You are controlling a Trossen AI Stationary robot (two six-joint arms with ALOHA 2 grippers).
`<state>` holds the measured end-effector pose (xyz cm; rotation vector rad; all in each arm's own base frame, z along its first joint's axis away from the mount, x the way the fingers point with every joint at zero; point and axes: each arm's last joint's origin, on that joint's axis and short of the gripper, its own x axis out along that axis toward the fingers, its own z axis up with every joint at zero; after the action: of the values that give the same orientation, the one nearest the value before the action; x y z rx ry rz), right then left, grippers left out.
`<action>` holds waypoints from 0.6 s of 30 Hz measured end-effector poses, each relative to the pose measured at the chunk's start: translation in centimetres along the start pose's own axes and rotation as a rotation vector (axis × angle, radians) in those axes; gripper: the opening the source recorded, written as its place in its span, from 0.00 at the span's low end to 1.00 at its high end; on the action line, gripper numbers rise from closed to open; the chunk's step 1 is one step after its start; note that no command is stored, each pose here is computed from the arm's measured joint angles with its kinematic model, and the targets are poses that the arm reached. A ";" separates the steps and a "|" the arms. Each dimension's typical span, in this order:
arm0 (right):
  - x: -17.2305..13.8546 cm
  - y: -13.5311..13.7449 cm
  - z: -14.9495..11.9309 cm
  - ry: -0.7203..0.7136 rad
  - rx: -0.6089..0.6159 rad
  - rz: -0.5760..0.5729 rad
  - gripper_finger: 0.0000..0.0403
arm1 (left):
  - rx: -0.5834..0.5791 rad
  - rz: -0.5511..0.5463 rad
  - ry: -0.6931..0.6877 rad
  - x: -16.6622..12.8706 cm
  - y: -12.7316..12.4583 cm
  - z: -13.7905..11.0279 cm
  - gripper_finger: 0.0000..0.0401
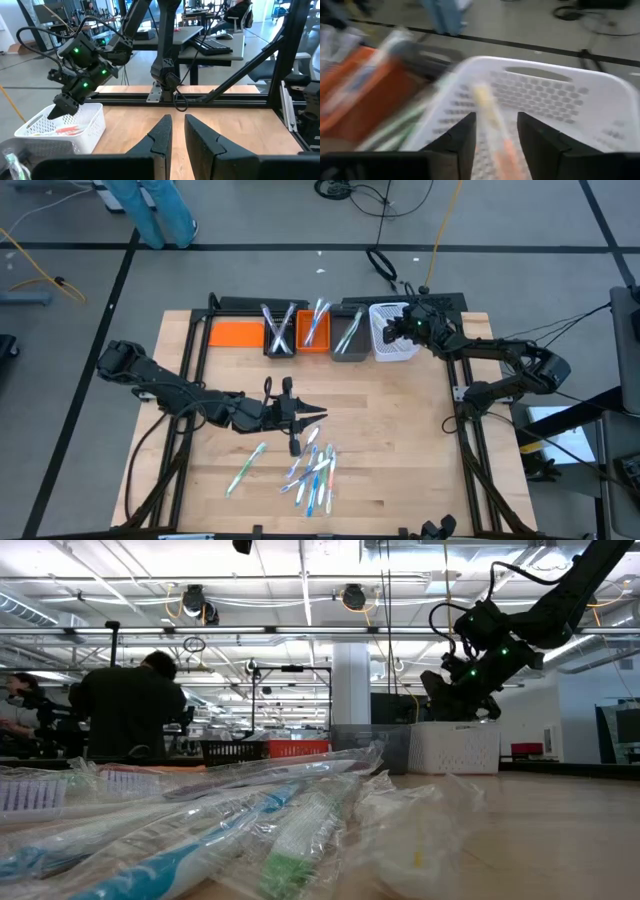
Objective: Pick & Place Toothbrushes
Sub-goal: Put the violet toothbrush into the black basket
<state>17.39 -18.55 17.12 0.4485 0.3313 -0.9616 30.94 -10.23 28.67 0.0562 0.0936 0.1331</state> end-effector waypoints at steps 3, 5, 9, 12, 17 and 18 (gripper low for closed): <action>-0.1 0.4 0.4 -0.020 0.012 0.099 0.39 | 0.002 0.000 0.004 0.0 0.0 0.0 0.13; -0.2 0.6 0.6 -0.022 0.011 0.157 0.41 | 0.002 0.000 0.004 0.0 0.0 0.0 0.13; -0.3 1.1 0.4 0.007 0.004 0.253 0.42 | 0.002 0.000 0.005 0.0 0.0 0.0 0.13; -0.4 1.8 0.2 0.036 -0.007 0.352 0.42 | 0.002 0.000 0.005 0.0 0.0 0.0 0.13; -0.8 3.3 -0.1 0.052 -0.042 0.483 0.41 | 0.003 0.000 0.005 0.0 0.0 -0.1 0.13; -0.9 3.7 -0.2 0.052 -0.055 0.510 0.41 | 0.003 0.000 0.006 0.0 0.0 -0.1 0.13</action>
<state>20.03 -16.04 18.20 0.4786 0.2708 -0.4435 30.94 -10.22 28.61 0.0589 0.0994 0.1331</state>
